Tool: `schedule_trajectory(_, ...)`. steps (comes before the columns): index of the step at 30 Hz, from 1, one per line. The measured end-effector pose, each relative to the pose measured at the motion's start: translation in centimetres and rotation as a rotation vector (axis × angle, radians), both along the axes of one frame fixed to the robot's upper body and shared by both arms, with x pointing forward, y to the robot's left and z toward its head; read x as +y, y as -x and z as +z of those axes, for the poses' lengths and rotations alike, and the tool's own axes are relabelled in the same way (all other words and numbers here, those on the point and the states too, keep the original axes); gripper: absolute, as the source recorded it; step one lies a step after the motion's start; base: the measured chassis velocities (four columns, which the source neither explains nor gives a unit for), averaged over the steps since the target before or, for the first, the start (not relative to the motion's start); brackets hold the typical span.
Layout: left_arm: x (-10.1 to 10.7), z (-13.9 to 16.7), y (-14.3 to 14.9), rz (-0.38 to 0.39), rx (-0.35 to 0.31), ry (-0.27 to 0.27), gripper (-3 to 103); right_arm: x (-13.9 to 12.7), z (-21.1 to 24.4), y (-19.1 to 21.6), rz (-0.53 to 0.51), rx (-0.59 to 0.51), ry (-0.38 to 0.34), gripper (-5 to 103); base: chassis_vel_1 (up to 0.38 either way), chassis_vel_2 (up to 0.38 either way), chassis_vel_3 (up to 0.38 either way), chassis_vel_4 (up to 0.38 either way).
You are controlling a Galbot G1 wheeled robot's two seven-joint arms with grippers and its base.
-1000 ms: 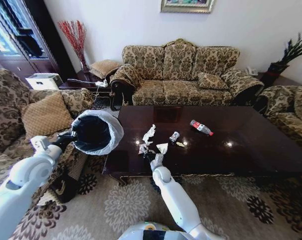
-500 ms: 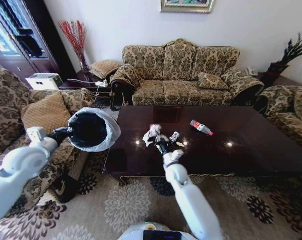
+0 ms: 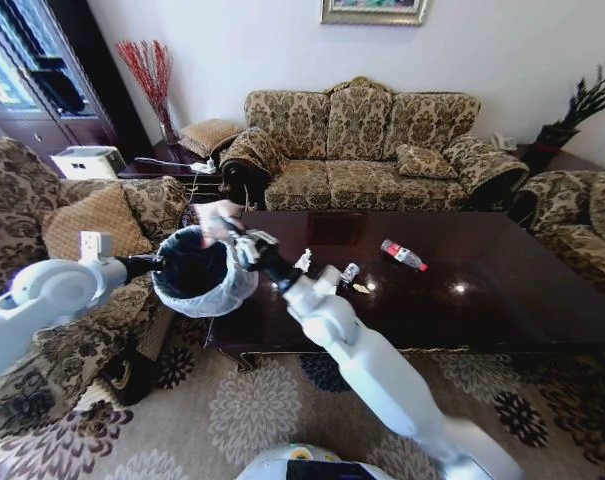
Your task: Move to the front of the table and place the trash on the table into the trash bin.
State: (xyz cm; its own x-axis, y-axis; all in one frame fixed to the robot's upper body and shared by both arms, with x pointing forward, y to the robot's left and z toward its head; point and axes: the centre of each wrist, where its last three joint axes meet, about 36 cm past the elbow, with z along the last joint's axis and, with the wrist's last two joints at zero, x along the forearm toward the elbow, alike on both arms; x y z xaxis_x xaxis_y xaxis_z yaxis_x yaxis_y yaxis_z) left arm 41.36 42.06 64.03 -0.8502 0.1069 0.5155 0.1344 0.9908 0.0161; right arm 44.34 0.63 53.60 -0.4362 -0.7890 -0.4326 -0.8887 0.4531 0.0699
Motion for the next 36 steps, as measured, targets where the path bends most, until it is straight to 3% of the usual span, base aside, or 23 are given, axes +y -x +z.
schedule_trajectory(6, -0.7, -0.1, 0.4, -0.009, -0.005, 0.009, 0, 1.1, -1.1, 0.2, -0.044, 0.004, 0.104, -2, 0.000, 0.000, 0.000, 0.000)
schedule_trajectory(11, -0.7, -0.3, 0.6, -0.003, -0.006, 0.016, 0, 1.1, -1.4, 0.2, -0.053, 0.002, 0.132, 14, 0.000, 0.000, 0.000, 0.000)
schedule_trajectory(14, -0.7, -0.5, 0.7, -0.001, -0.007, 0.022, 0, 1.0, -1.4, 0.0, -0.062, 0.004, 0.140, 30, 0.000, 0.000, 0.000, 0.000)
schedule_trajectory(18, -0.8, -0.5, 0.7, -0.002, -0.008, 0.025, 0, 1.0, -1.4, 0.1, -0.065, 0.007, 0.139, 35, 0.000, 0.000, 0.000, 0.000)
schedule_trajectory(20, -0.7, -0.6, 0.8, 0.000, -0.010, 0.030, 0, 0.8, -1.4, 0.2, -0.065, 0.008, 0.136, 51, 0.000, 0.000, 0.000, 0.000)
schedule_trajectory(23, -0.7, -0.6, 0.8, 0.003, -0.010, 0.032, 0, 0.5, -1.5, 0.2, -0.064, 0.007, 0.118, 57, 0.000, 0.000, 0.000, 0.000)
schedule_trajectory(26, -0.6, -1.1, 0.9, 0.012, -0.007, 0.034, 0, -0.8, -1.0, -1.3, -0.109, 0.024, -0.044, 73, 0.000, 0.000, 0.000, 0.000)
schedule_trajectory(27, -0.4, -1.3, 0.8, 0.020, -0.006, 0.034, 0, -1.7, -0.7, -1.9, -0.144, 0.054, -0.080, 73, 0.000, 0.000, 0.000, 0.000)
schedule_trajectory(29, -0.3, -1.4, 0.8, 0.027, -0.006, 0.034, 0, -2.6, -0.7, -2.4, -0.179, 0.080, -0.095, 79, 0.000, 0.000, 0.000, 0.000)
schedule_trajectory(32, 0.1, -1.6, 0.9, 0.041, -0.015, 0.045, 0, -7.5, -2.7, -4.0, -0.364, 0.237, 0.003, 94, 0.000, 0.000, 0.000, 0.000)
schedule_trajectory(36, 0.2, -1.6, 0.9, 0.048, -0.026, 0.049, 0, -9.1, -5.4, -4.5, -0.438, 0.335, 0.024, 100, 0.000, 0.000, 0.000, 0.000)
